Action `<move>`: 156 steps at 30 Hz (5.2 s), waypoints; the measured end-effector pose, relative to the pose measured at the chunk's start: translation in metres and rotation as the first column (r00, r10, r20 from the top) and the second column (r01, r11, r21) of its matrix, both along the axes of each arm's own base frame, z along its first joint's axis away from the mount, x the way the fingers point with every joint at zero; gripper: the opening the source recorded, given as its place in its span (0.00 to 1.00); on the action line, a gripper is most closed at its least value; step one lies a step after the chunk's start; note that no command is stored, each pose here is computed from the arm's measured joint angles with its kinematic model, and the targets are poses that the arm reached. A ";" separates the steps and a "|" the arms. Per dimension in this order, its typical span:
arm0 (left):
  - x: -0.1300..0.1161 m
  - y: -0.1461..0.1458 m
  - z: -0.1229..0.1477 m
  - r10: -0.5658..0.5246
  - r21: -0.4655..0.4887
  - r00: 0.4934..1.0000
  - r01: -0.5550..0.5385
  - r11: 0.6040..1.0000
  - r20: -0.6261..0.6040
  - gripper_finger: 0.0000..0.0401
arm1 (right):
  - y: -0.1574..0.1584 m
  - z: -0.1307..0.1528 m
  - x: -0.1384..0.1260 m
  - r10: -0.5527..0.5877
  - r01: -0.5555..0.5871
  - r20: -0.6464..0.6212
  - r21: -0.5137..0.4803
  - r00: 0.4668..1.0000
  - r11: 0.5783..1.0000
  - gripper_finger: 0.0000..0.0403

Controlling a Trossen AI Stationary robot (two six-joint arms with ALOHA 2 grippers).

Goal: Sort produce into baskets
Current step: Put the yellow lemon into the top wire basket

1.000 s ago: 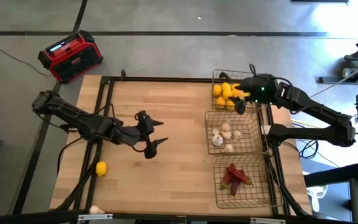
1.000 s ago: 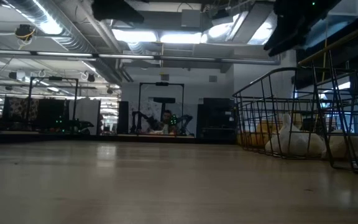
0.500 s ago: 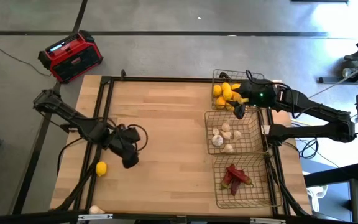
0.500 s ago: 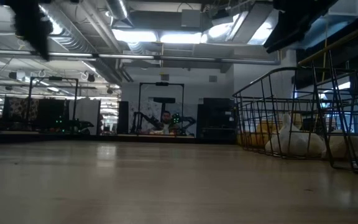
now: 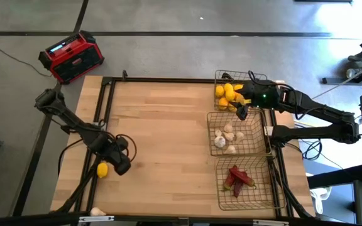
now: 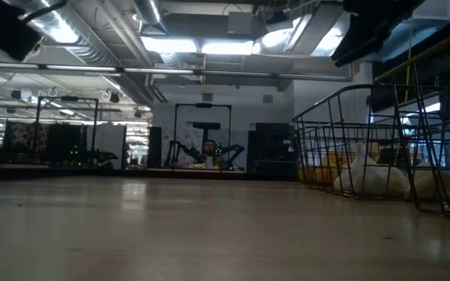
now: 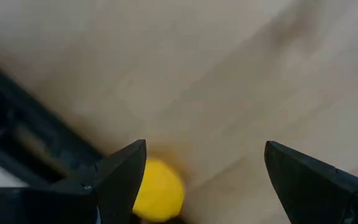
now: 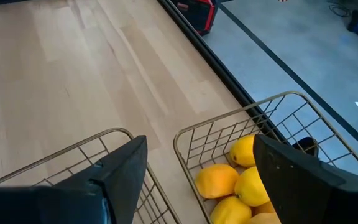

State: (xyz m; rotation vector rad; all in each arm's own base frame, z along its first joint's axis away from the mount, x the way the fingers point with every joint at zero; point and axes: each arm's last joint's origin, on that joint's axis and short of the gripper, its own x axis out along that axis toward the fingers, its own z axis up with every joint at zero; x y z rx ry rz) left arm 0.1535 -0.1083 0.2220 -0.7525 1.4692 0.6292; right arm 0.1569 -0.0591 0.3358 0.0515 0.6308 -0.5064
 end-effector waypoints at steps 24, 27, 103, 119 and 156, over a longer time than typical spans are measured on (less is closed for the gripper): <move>-0.033 -0.009 -0.048 0.114 -0.113 0.953 -0.151 0.982 -0.282 0.80 | 0.000 0.000 0.000 -0.001 0.001 0.000 0.000 1.000 1.000 0.71; -0.034 -0.011 -0.051 0.103 -0.134 0.955 -0.145 0.980 -0.279 0.80 | 0.000 0.000 0.000 -0.001 0.001 0.000 0.000 1.000 1.000 0.71; 0.089 0.050 0.037 -0.655 0.623 0.626 0.324 0.712 0.423 0.35 | 0.004 -0.020 0.076 0.355 -0.381 0.163 0.175 0.921 0.908 0.71; 0.118 0.075 0.072 -0.686 0.745 0.417 0.033 0.667 0.596 0.35 | 0.061 -0.041 0.133 0.542 -0.566 0.216 0.066 0.812 0.822 0.71; 0.137 0.065 0.061 -0.765 0.803 0.360 0.068 0.592 0.533 0.62 | 0.067 -0.060 0.178 0.582 -0.624 0.388 -0.022 0.715 0.781 0.41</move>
